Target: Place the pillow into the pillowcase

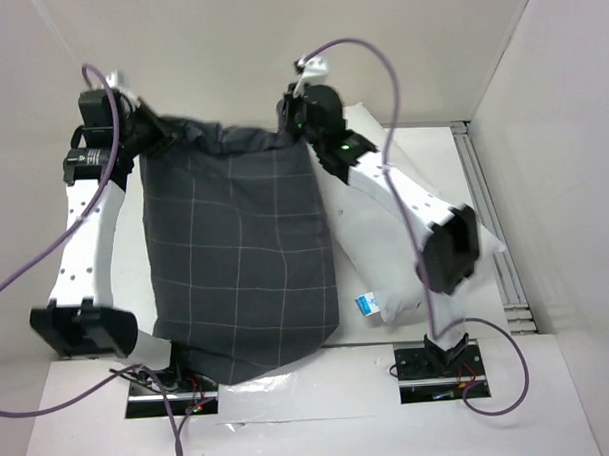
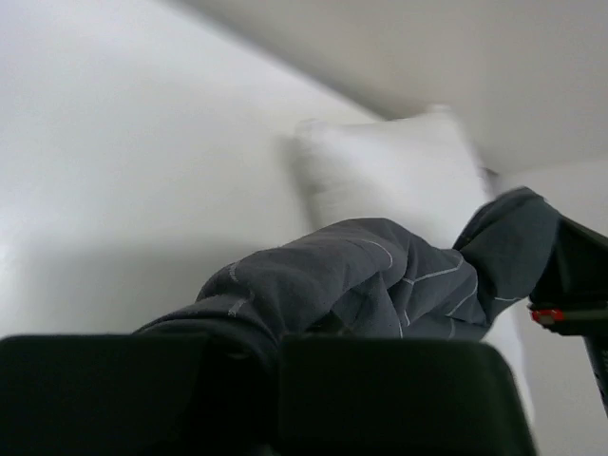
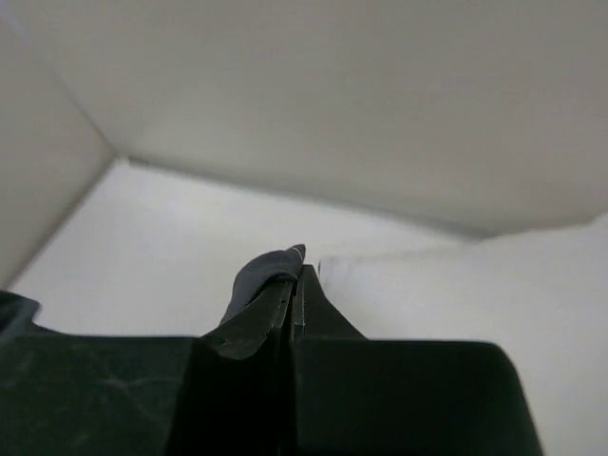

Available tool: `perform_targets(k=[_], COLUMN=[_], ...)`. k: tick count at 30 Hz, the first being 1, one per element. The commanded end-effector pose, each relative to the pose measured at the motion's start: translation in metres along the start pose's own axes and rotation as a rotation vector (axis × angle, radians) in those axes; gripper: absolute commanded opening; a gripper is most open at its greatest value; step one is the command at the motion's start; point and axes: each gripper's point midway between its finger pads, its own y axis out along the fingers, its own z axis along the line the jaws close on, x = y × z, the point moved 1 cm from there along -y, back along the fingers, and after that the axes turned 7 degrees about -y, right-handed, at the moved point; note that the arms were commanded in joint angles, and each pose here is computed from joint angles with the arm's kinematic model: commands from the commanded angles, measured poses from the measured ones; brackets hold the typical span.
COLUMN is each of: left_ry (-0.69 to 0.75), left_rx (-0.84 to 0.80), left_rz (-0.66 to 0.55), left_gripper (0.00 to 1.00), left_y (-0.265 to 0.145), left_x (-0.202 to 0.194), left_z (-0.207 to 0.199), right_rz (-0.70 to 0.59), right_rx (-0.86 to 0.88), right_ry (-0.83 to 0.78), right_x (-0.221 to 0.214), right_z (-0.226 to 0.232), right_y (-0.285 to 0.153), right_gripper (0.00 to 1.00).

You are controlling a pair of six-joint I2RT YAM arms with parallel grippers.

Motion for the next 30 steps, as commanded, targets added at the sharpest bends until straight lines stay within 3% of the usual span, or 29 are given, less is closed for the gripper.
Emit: perform_targets(k=[1,3,4,5,6,7,9,14,18,19,20,22,24,29,30], left_ry=[-0.164,-0.216,-0.216,-0.209,-0.214,-0.189,-0.134,0.008,0.129,0.141,0.128,0.164,0.158,0.217,0.226], left_rx=[0.128,0.197,0.207,0.210,0.238,0.241,0.278,0.410,0.424,0.459,0.485,0.550,0.593,0.695,0.699], left_rz=[0.034,0.017,0.039,0.049,0.084,0.107,0.141,0.302,0.498,0.549,0.585,0.651,0.681,0.741,0.751], left_gripper=[0.00,0.00,0.22,0.35,0.54,0.76,0.90,0.91,0.91,0.93,0.93,0.94,0.94,0.95,0.90], left_y=[0.018,0.027,0.031,0.033,0.037,0.038,0.042,0.031,0.018,0.012,0.011,0.003,-0.003,0.003,0.007], left_x=[-0.004,-0.004,-0.007,-0.007,-0.016,-0.020,-0.035,-0.113,-0.218,-0.242,-0.259,-0.294,-0.314,-0.354,-0.361], left_z=[0.073,0.114,0.124,0.129,0.138,0.137,0.133,0.129,0.120,0.132,0.136,0.151,0.159,0.179,0.181], right_rz=[0.036,0.116,0.190,0.214,0.220,0.266,0.296,0.448,0.574,0.554,0.615,0.643,0.734,0.795,0.793], right_rx=[0.131,0.167,0.178,0.176,0.189,0.175,0.160,0.049,-0.027,-0.028,-0.045,-0.055,-0.136,-0.215,-0.229], right_ry=[0.092,0.092,0.082,0.079,0.079,0.074,0.097,0.083,0.084,0.102,0.113,0.122,0.101,0.090,0.104], right_x=[-0.019,-0.047,-0.066,-0.073,-0.070,-0.082,-0.085,-0.105,-0.137,-0.126,-0.150,-0.152,-0.177,-0.185,-0.184], right_z=[0.009,0.016,0.018,0.018,0.019,0.012,0.004,-0.033,-0.053,-0.056,-0.060,-0.066,-0.083,-0.101,-0.104], right_y=[0.034,0.054,0.053,0.053,0.049,0.044,0.030,-0.051,-0.122,-0.140,-0.158,-0.189,-0.218,-0.261,-0.264], right_gripper=[0.00,0.19,0.35,0.49,0.73,0.79,0.84,0.91,0.96,0.96,0.96,0.98,0.98,0.99,0.99])
